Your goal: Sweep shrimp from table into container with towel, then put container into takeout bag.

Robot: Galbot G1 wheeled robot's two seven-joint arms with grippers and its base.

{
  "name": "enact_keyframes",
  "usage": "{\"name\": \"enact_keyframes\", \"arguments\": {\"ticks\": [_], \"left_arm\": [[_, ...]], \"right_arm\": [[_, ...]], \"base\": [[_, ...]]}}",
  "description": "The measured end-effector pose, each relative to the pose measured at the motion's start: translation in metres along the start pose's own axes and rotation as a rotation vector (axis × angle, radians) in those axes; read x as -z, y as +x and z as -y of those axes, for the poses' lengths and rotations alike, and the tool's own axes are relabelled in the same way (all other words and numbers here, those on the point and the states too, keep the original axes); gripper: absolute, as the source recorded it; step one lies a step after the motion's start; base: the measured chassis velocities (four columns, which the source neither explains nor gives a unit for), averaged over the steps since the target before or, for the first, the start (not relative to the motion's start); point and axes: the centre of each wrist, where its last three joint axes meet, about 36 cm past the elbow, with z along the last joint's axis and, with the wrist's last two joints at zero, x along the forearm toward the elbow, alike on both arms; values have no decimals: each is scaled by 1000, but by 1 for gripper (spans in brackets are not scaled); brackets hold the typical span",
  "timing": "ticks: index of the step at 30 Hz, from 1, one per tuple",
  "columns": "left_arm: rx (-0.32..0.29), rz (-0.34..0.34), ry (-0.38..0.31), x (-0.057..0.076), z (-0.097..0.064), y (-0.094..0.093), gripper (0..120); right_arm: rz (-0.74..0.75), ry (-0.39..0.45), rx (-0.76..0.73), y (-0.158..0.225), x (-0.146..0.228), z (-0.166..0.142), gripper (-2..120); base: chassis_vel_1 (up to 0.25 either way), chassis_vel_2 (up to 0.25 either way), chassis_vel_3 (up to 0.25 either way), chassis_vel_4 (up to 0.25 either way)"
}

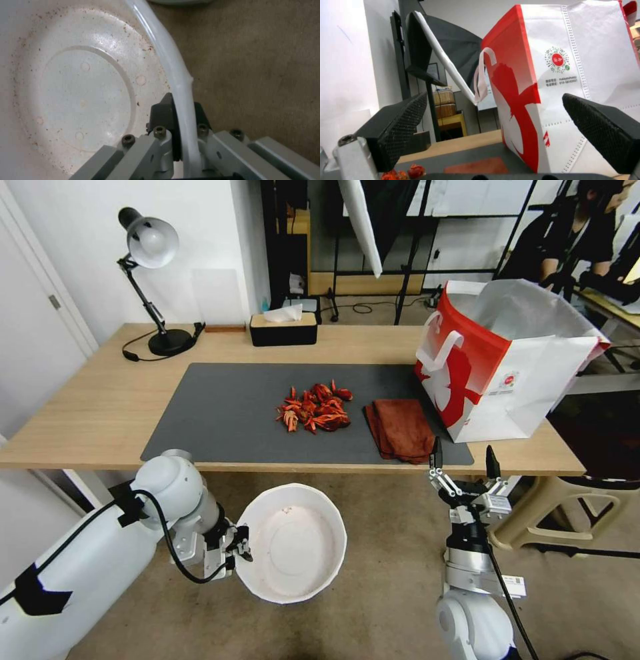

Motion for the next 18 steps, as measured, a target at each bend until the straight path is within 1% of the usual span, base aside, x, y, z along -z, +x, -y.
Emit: {"name": "enact_keyframes", "arguments": {"ticks": [2, 5, 6, 7, 9, 11, 12, 15, 18], "left_arm": [[-3, 8, 11, -5, -1, -8, 0], [-6, 10, 18, -8, -1, -11, 0], [-8, 11, 29, -13, -2, -16, 0], [-8, 11, 29, -13, -2, -16, 0], [-14, 5, 43, -22, -3, -20, 0], [-16, 4, 45, -24, -3, -20, 0], [-22, 3, 48, -28, -5, -22, 0], [-25, 0, 44, -31, -9, -23, 0], [-25, -3, 32, -33, -17, -26, 0]], "right_arm": [[0, 1, 0, 0, 1, 1, 100], [0, 0, 0, -1, 1, 2, 100], [0, 1, 0, -1, 1, 3, 100], [0, 1, 0, -1, 1, 3, 100], [0, 1, 2, -1, 1, 4, 100], [0, 1, 2, -1, 1, 4, 100], [2, 0, 1, -2, 2, 4, 100], [3, -1, 2, -2, 1, 4, 100], [-2, 2, 3, -3, -2, 6, 100]], "base": [[0, 0, 0, 0], [0, 0, 0, 0], [0, 0, 0, 0], [0, 0, 0, 0], [0, 0, 0, 0], [0, 0, 0, 0], [0, 0, 0, 0], [0, 0, 0, 0], [0, 0, 0, 0]]}}
